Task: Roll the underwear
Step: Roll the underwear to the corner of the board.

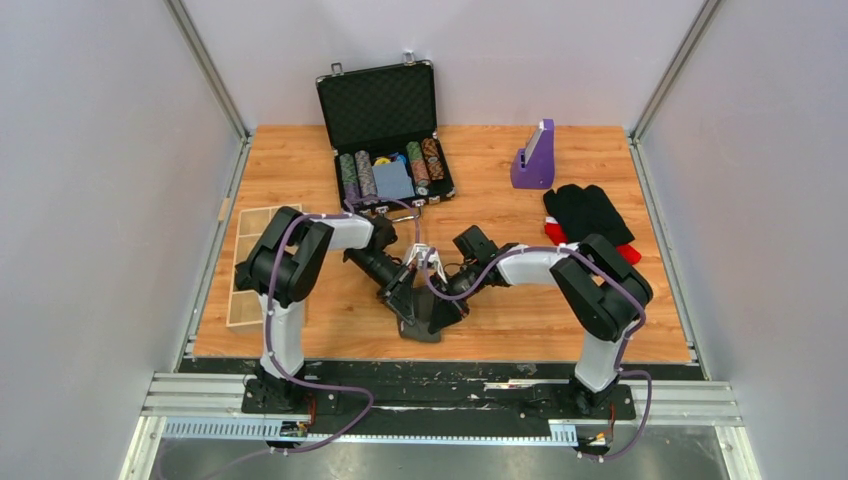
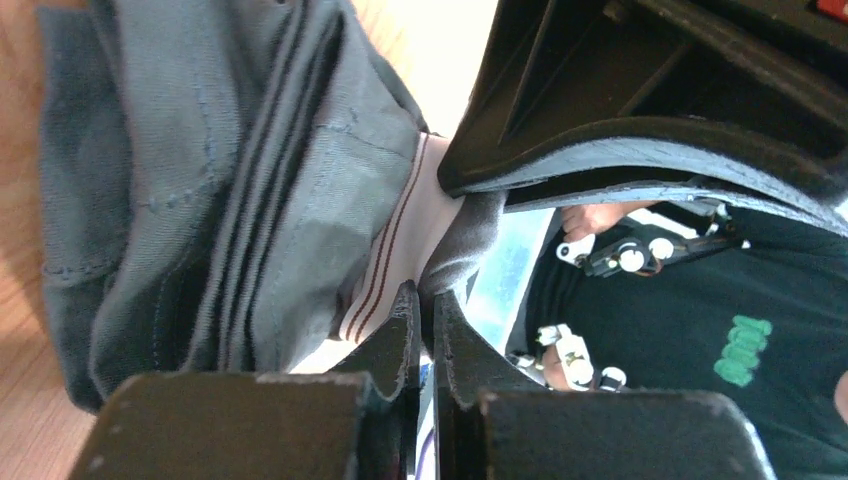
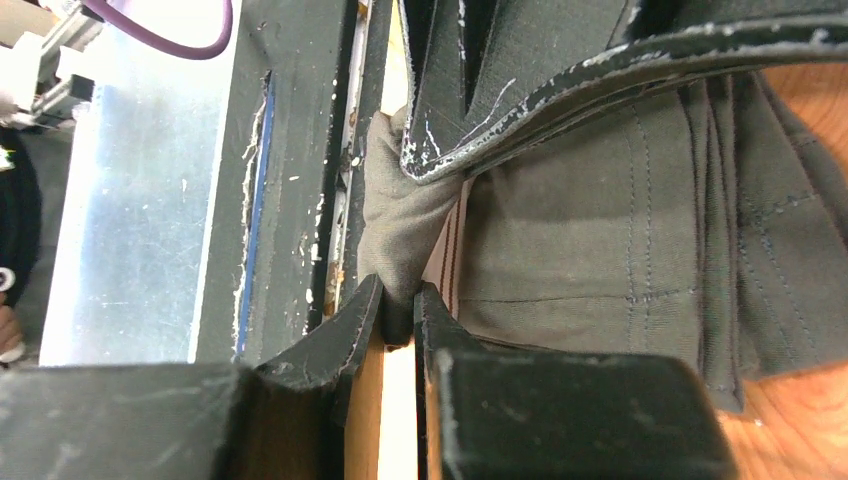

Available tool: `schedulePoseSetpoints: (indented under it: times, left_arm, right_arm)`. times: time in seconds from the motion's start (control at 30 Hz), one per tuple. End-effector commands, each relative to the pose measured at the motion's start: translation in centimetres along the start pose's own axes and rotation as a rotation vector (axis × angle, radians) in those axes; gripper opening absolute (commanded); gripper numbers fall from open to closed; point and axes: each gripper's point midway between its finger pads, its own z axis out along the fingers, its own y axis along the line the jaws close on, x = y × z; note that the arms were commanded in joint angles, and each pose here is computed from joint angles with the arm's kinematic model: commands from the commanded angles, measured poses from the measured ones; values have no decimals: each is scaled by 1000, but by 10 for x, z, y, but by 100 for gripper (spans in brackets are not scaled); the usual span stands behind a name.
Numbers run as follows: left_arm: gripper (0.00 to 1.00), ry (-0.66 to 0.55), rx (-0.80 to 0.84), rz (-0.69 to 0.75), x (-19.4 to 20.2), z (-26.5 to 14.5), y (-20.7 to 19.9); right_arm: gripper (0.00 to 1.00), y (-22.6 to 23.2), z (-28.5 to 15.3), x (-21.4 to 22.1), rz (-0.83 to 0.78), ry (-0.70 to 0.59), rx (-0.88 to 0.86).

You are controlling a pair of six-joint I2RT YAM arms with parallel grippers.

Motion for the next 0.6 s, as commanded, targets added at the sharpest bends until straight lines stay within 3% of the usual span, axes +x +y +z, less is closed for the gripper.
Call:
schedulePoseSetpoints:
  times: [0.0,0.13,0.17,0.23,0.37,0.47,0.57]
  left_arm:
    - [10,16,-108,-105,4,-6,20]
    - [37,-55,-214,-137,-1,-20,29]
    - [47,-130,-224,-179,-12,-30,31]
    - [56,-255,-262,-188,-25,-51,23]
    - [56,-439,-371,-160,-42,-91,16]
    - [56,-582,-532,-217,-40,-129,24]
    - [56,-747,-664,-100,-47,-173,4]
  right_arm:
    - [0,-1,3,32,157,91,-3]
    - [0,-12,8,36,194,122,11]
    - [0,-14,9,36,203,127,8]
    - [0,-16,11,38,222,141,-8]
    - [0,-23,18,42,276,204,-34]
    - [0,-31,21,46,325,233,-33]
    - [0,-43,24,50,379,265,-9]
